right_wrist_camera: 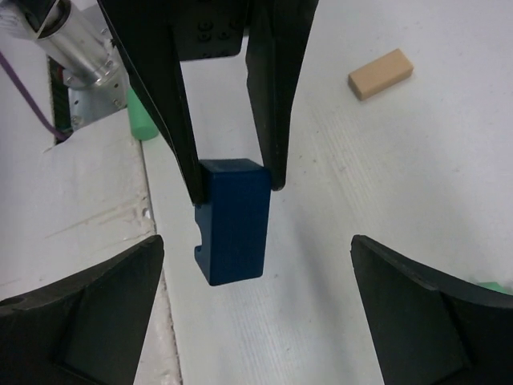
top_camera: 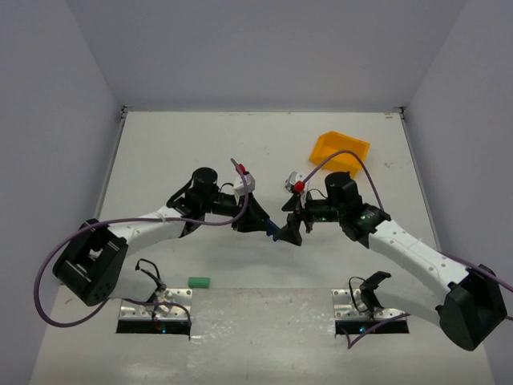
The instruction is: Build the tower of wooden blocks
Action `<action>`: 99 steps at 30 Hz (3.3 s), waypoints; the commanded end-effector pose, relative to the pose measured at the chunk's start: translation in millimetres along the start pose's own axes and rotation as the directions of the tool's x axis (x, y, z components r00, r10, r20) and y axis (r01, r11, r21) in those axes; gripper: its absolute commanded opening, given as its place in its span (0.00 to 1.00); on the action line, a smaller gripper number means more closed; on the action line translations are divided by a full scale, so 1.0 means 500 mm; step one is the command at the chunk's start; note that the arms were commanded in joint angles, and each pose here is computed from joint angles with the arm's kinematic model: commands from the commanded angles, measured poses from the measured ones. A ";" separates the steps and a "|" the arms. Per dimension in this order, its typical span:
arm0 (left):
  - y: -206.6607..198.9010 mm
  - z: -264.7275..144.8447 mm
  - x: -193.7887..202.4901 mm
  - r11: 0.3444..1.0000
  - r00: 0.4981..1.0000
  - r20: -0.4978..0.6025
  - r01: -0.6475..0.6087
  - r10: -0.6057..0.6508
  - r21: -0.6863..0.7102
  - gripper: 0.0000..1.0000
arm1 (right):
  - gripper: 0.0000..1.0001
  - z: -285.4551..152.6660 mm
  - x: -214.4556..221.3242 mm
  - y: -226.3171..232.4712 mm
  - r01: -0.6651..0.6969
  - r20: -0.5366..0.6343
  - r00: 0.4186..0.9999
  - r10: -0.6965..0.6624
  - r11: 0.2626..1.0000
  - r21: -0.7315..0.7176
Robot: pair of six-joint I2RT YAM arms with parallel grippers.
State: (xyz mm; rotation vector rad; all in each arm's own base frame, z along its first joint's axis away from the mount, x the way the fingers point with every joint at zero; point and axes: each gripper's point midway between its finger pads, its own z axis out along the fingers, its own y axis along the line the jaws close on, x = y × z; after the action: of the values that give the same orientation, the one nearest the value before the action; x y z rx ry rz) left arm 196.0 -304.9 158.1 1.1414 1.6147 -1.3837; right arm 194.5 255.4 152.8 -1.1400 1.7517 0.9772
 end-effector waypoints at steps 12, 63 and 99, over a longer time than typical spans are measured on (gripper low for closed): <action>-0.050 -0.008 -0.045 0.962 0.966 0.087 -0.252 0.244 0.109 0.00 | 0.93 0.029 -0.015 0.031 -0.017 -0.001 1.000 0.017 0.987 -0.163; 0.263 -0.411 0.008 -0.029 0.697 0.700 0.705 -0.155 -0.708 1.00 | 0.18 0.151 0.187 -0.136 0.188 -0.631 0.775 -0.023 0.962 0.196; 0.259 -0.431 0.013 -0.012 0.708 0.691 0.697 -0.144 -0.717 1.00 | 0.99 0.012 0.044 -0.280 0.034 -0.311 0.920 0.240 0.739 0.673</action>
State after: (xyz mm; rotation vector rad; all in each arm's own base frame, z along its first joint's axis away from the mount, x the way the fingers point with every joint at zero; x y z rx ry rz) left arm 319.7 -83.9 130.6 -0.6215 2.0440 -0.3678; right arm 275.7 262.2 93.1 -1.3469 2.0239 0.2464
